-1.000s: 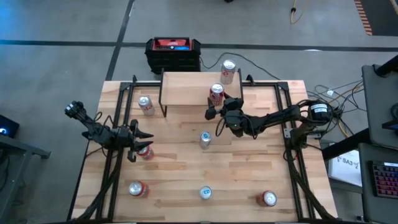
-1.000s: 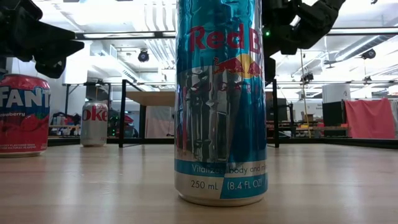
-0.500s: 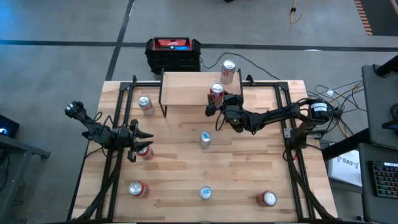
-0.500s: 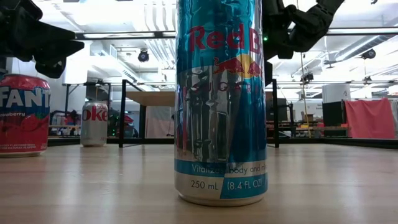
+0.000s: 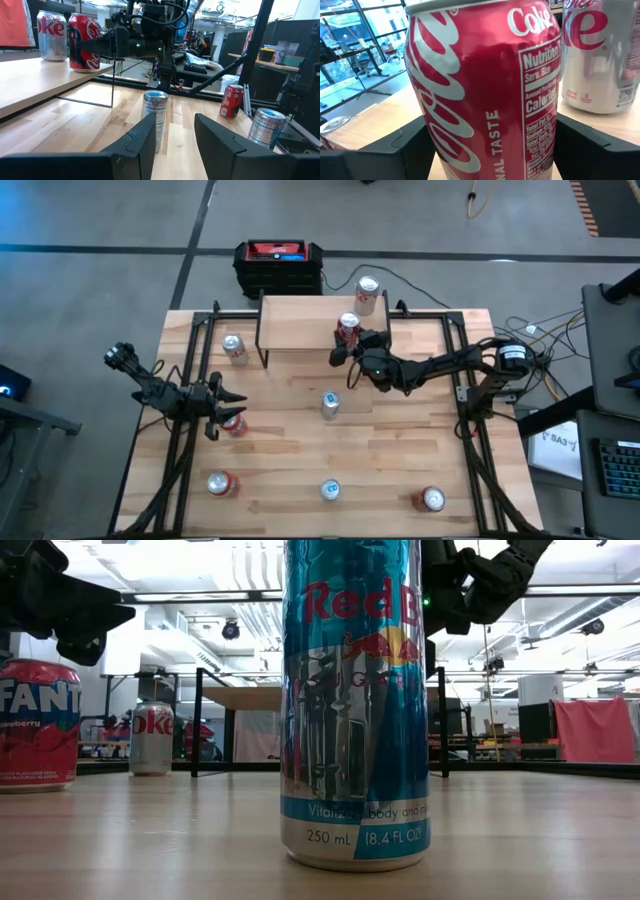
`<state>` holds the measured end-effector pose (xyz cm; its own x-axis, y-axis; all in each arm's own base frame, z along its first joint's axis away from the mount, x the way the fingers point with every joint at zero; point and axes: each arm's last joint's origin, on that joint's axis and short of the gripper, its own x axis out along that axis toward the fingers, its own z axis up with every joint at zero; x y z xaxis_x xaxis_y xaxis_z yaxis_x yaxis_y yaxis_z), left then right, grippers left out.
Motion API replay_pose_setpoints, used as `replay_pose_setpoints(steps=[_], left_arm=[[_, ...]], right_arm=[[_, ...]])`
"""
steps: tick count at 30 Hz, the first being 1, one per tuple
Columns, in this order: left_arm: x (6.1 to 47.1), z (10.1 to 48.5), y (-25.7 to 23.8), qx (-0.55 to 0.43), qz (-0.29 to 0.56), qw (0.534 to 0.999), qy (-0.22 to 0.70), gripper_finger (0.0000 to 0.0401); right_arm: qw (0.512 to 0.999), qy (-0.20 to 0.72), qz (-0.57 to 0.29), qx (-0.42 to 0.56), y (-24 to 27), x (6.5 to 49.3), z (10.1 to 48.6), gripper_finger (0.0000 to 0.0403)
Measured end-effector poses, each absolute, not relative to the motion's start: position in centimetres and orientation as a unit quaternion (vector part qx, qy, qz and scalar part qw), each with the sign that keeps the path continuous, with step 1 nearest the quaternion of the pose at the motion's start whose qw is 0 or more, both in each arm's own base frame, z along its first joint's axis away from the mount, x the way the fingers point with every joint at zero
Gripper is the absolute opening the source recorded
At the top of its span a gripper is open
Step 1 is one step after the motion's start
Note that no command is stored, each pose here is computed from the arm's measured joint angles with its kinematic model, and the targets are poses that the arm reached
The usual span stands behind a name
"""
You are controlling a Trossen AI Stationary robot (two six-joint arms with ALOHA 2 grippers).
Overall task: Place canned beverage on shelf
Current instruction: Put the top red and white soda can on the shelf
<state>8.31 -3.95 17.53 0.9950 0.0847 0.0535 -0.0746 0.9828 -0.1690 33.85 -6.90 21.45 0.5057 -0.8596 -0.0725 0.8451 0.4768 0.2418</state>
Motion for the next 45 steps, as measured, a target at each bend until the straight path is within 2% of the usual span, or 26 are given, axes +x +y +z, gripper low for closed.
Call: replay_pose_setpoints(steps=[15,28,39,45], left_arm=[[8.3,17.5,-3.9,-0.084,0.040,0.995,-0.030,0.0118],[8.3,17.5,-3.9,-0.084,0.040,0.995,-0.031,0.0118],[8.3,17.5,-4.0,-0.084,0.040,0.995,-0.030,0.0118],[8.3,17.5,-4.0,-0.084,0.040,0.995,-0.030,0.0118]], right_arm=[[0.875,-0.007,-0.473,0.101,-10.4,35.4,23.8,0.0308],[0.864,0.002,-0.497,0.083,-13.7,39.4,22.7,0.0308],[0.823,-0.031,-0.554,0.124,-14.7,38.4,22.3,0.0308],[0.819,-0.030,-0.561,0.117,-15.1,38.2,22.2,0.0309]])
